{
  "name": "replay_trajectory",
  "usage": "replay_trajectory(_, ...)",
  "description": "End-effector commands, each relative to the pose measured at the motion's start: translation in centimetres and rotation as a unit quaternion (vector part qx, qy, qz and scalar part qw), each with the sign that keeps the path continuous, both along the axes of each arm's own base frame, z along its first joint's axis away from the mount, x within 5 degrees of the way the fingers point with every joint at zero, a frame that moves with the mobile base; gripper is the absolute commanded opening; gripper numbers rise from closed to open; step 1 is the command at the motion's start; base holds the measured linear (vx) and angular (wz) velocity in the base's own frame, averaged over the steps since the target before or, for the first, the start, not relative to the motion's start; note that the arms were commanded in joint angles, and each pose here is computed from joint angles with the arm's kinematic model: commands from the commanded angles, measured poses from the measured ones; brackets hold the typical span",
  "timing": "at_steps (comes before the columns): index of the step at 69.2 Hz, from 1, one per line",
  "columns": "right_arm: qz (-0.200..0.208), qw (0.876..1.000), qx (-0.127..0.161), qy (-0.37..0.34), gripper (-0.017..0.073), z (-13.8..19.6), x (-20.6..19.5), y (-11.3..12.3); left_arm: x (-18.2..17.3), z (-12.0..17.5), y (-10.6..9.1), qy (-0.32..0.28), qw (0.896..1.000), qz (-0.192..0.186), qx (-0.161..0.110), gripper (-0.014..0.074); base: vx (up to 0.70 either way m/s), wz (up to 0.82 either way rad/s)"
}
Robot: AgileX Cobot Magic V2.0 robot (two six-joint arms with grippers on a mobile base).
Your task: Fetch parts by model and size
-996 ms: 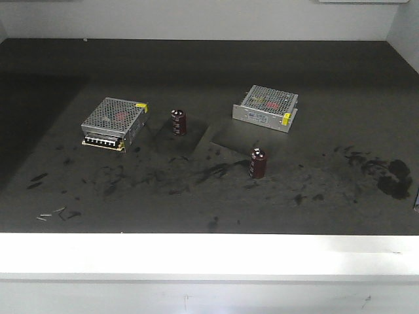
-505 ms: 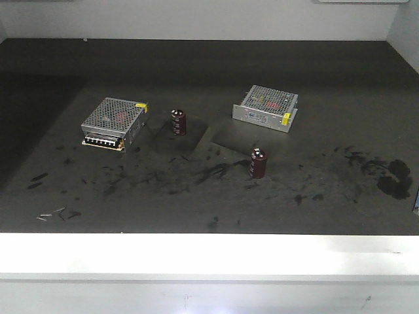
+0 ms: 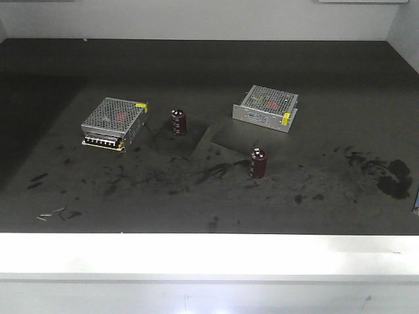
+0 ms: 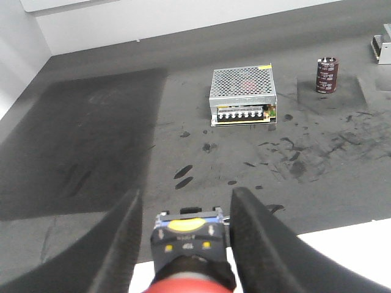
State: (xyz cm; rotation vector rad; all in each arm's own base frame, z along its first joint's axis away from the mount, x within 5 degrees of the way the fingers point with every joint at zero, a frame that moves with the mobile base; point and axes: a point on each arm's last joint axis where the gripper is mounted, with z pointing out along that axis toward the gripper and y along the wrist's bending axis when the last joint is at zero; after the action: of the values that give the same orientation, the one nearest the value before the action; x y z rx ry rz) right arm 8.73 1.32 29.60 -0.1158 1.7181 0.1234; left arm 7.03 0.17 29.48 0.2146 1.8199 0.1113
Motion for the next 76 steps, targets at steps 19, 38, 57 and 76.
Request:
replay_trajectory(19, 0.001, 0.999, 0.003, -0.05, -0.0005, 1.57, 0.04, 0.01, 0.1, 1.22, -0.25, -0.036, 0.999, -0.014, -0.004, -0.0006, 0.0, 0.0)
replay_trajectory(38, 0.001, 0.999, 0.003, -0.05, -0.0005, 1.57, 0.04, 0.01, 0.1, 1.22, -0.25, -0.036, 0.999, -0.014, -0.004, -0.0006, 0.0, 0.0)
replay_trajectory(57, 0.001, 0.999, 0.003, -0.05, -0.0005, 1.57, 0.04, 0.01, 0.1, 1.22, -0.25, -0.036, 0.999, -0.014, -0.004, -0.0006, 0.0, 0.0)
replay_trajectory(76, 0.001, 0.999, 0.003, -0.05, -0.0005, 1.57, 0.04, 0.01, 0.1, 1.22, -0.25, -0.036, 0.999, -0.014, -0.004, -0.0006, 0.0, 0.0)
